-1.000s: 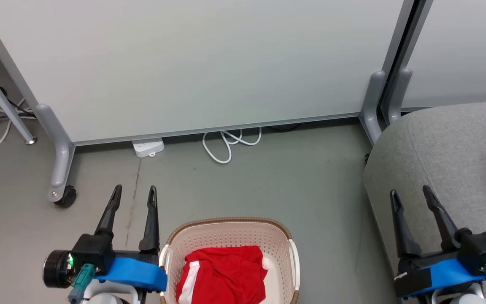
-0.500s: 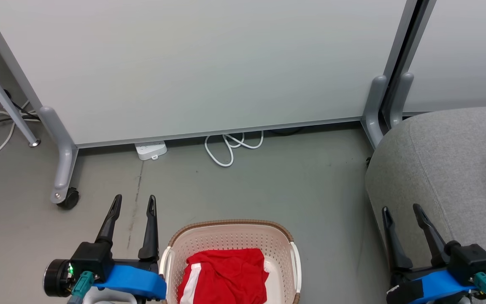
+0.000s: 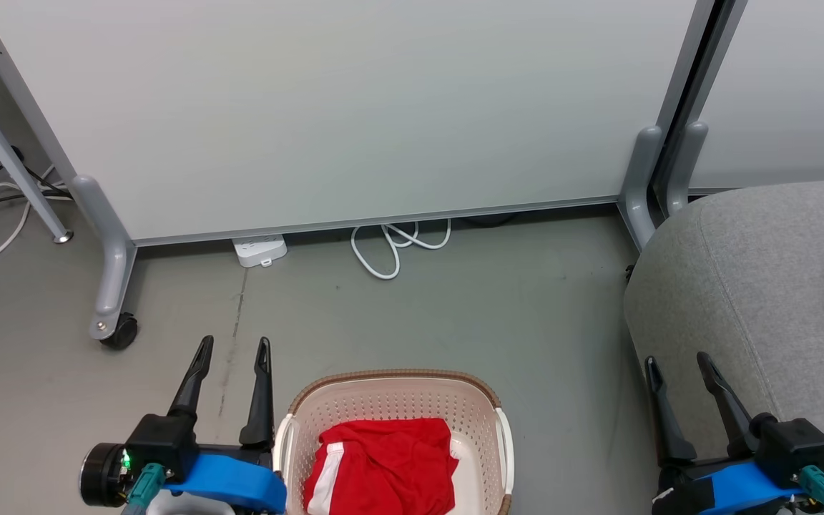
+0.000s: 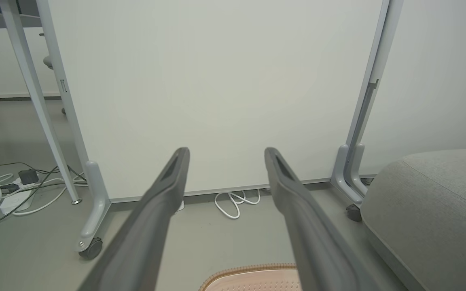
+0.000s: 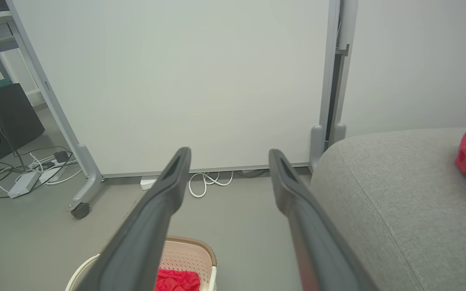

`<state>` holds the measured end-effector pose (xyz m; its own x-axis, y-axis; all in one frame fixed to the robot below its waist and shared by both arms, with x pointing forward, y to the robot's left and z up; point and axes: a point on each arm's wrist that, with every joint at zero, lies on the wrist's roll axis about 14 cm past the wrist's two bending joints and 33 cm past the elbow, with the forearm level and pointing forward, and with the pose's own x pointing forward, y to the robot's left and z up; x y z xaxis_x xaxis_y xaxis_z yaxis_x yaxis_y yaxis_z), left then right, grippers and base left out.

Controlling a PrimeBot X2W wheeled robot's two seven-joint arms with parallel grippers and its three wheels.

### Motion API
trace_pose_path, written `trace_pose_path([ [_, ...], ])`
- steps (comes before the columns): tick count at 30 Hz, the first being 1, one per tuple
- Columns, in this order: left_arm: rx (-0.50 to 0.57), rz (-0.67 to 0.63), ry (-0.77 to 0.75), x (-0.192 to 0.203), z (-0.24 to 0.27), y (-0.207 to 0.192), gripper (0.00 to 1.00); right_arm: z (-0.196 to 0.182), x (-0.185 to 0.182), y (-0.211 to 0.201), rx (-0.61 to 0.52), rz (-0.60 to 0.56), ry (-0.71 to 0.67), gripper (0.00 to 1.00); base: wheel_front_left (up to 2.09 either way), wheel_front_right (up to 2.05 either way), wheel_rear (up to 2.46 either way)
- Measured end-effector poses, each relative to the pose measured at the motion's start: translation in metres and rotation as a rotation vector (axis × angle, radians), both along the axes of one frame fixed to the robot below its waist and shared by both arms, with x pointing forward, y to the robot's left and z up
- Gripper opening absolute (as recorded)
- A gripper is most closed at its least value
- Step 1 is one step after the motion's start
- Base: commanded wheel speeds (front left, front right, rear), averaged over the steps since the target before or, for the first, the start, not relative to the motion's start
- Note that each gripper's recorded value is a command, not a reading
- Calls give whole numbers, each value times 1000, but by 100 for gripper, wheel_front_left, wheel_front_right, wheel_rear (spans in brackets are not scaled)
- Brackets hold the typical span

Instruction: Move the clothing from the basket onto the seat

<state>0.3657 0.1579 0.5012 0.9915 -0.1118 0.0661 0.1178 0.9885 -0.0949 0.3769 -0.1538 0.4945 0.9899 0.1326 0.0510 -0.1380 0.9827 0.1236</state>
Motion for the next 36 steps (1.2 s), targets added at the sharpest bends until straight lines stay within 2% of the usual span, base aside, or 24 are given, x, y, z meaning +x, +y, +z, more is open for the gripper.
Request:
trace_pose_path([
  [10,50,-116,6,24,-2,-34,100,0,10,0,3,-4,-1,100,0,0,0],
  [19,166,-338,80,62,-32,-82,100,7,39,-8,-7,-18,-31,100,0,0,0],
  [24,247,-481,187,81,-79,-107,100,3,63,-16,-21,-35,-36,100,0,0,0],
  [29,302,-569,289,94,-124,-117,100,-6,83,-23,-34,-47,-28,100,0,0,0],
  [36,419,-725,433,95,-195,-127,100,-26,107,-30,-55,-57,-6,100,0,0,0],
])
